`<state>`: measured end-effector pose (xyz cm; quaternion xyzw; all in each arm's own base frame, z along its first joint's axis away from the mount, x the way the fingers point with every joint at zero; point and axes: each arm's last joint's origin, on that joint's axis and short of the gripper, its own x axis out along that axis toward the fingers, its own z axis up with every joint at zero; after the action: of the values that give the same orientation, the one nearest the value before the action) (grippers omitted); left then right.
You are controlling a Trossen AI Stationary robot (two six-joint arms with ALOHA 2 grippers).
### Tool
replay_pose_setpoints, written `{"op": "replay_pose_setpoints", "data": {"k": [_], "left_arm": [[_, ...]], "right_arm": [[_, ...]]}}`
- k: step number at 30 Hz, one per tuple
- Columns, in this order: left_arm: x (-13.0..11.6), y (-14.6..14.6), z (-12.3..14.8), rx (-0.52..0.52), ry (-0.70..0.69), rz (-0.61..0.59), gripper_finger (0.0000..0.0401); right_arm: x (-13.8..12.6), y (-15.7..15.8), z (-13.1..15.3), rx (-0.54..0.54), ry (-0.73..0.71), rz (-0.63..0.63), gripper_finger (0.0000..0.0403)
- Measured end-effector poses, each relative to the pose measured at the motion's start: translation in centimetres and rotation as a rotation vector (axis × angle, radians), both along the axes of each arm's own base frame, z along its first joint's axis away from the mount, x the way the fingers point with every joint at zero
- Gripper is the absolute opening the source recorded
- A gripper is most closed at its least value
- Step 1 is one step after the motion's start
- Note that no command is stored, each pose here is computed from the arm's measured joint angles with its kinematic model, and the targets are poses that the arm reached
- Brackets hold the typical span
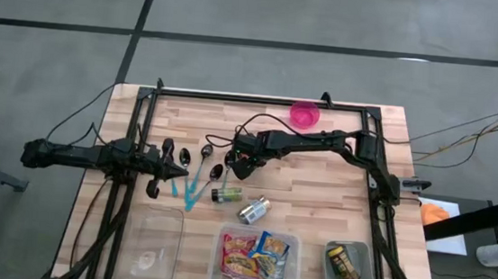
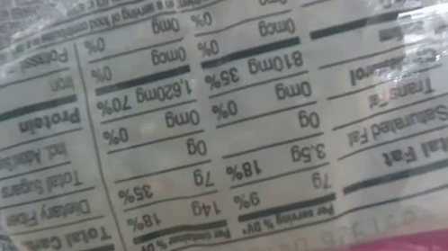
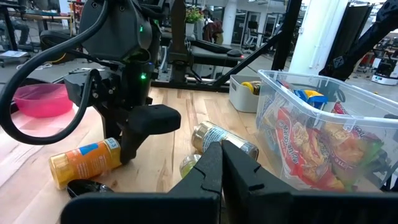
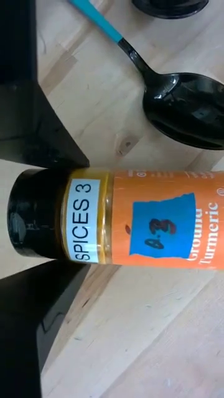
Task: Pick & Place Food Item
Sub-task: Put the orange seasoning bottle into the gray bin
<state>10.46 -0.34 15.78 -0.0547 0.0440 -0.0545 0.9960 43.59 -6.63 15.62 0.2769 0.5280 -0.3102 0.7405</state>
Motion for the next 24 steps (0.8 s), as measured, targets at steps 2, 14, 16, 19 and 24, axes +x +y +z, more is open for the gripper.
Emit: {"op": "replay_pose_setpoints", "data": {"k": [2, 14, 16, 19, 24], "left_arm": [[0.0, 0.0, 0.0, 0.000, 0.000, 0.000, 0.0000], [0.0, 0.0, 0.0, 0.000, 0.000, 0.000, 0.0000], [0.0, 0.0, 0.0, 0.000, 0.000, 0.000, 0.0000], [0.0, 0.0, 0.0, 0.000, 0.000, 0.000, 0.0000], [0.0, 0.0, 0.0, 0.000, 0.000, 0.000, 0.0000]], "right_arm": [[0.0, 0.0, 0.0, 0.003, -0.001, 0.001, 0.0204], [0.0, 0.0, 0.0, 0.006, -0.001, 0.005, 0.0211], [0.0, 0.0, 0.0, 0.007, 0.000, 0.005, 0.0211], [0.0, 0.0, 0.1, 0.007, -0.001, 0.005, 0.0211], [-0.5, 0.1, 1.7, 0.003, -0.016, 0.003, 0.0211]]}}
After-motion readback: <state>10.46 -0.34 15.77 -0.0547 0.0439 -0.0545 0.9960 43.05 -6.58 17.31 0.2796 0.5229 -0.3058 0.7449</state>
